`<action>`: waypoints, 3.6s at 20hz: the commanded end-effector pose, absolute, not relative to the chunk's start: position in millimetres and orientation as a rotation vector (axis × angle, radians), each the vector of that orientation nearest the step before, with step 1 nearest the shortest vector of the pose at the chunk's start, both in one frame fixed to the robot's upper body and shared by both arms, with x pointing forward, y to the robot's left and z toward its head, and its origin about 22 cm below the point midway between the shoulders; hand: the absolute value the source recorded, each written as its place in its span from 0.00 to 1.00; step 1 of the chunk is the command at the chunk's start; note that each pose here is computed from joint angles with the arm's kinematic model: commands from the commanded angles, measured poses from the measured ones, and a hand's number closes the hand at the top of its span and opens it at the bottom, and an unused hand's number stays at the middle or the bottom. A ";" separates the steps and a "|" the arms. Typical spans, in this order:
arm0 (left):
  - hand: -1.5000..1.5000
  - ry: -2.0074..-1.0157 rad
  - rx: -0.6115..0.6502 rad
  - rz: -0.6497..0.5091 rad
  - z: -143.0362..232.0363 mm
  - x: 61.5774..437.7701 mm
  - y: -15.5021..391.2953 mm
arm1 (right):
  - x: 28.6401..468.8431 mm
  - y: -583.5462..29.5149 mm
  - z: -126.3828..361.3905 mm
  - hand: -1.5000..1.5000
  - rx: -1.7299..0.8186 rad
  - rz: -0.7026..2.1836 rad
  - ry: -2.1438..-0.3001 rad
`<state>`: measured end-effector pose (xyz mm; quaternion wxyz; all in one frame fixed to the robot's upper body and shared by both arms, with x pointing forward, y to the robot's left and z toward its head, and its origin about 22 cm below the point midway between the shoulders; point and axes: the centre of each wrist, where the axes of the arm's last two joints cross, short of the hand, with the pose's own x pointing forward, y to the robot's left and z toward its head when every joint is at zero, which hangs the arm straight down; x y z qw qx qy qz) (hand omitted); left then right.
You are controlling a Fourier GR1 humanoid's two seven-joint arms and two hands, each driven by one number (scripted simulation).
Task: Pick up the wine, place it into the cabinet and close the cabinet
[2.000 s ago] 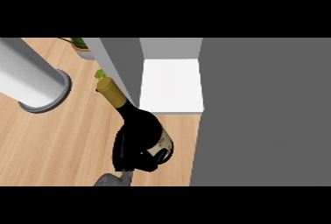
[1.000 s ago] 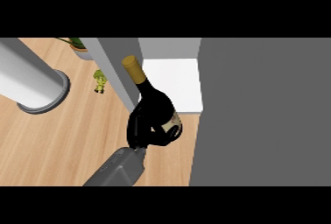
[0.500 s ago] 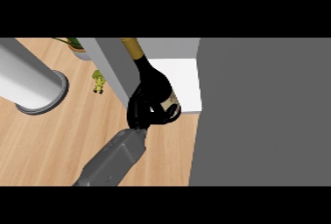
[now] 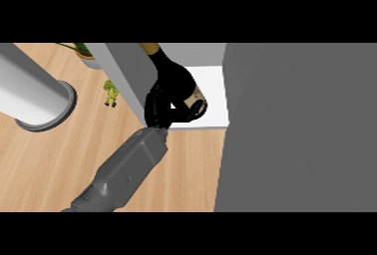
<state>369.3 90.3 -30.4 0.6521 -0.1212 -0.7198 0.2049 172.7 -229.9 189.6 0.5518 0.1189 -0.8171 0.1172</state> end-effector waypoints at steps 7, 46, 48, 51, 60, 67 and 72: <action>1.00 -1.602 -0.243 0.441 9.1 404.5 83.0 | 176.3 -216.2 192.0 0.00 0.304 0.257 -1.940; 0.00 -1.564 -0.191 0.591 -2.0 385.6 66.3 | 181.0 -205.1 182.1 0.00 0.414 0.348 -1.956; 0.00 -1.567 -0.183 0.589 0.9 386.0 63.1 | 183.3 -205.9 180.4 0.00 0.383 0.356 -1.930; 0.00 -1.562 -0.158 0.588 -1.8 385.7 64.4 | 188.2 -212.1 183.0 0.00 0.389 0.341 -1.944; 0.00 -1.632 -0.027 0.401 2.0 390.6 61.0 | 190.3 -209.0 187.5 0.00 0.382 0.353 -1.951; 0.00 -1.692 -0.061 0.350 4.2 392.6 60.3 | 188.1 -214.4 172.4 0.00 0.386 0.322 -1.937; 0.00 -1.726 -0.078 0.358 11.6 389.2 48.8 | 192.3 -211.4 179.9 0.00 0.376 0.339 -1.946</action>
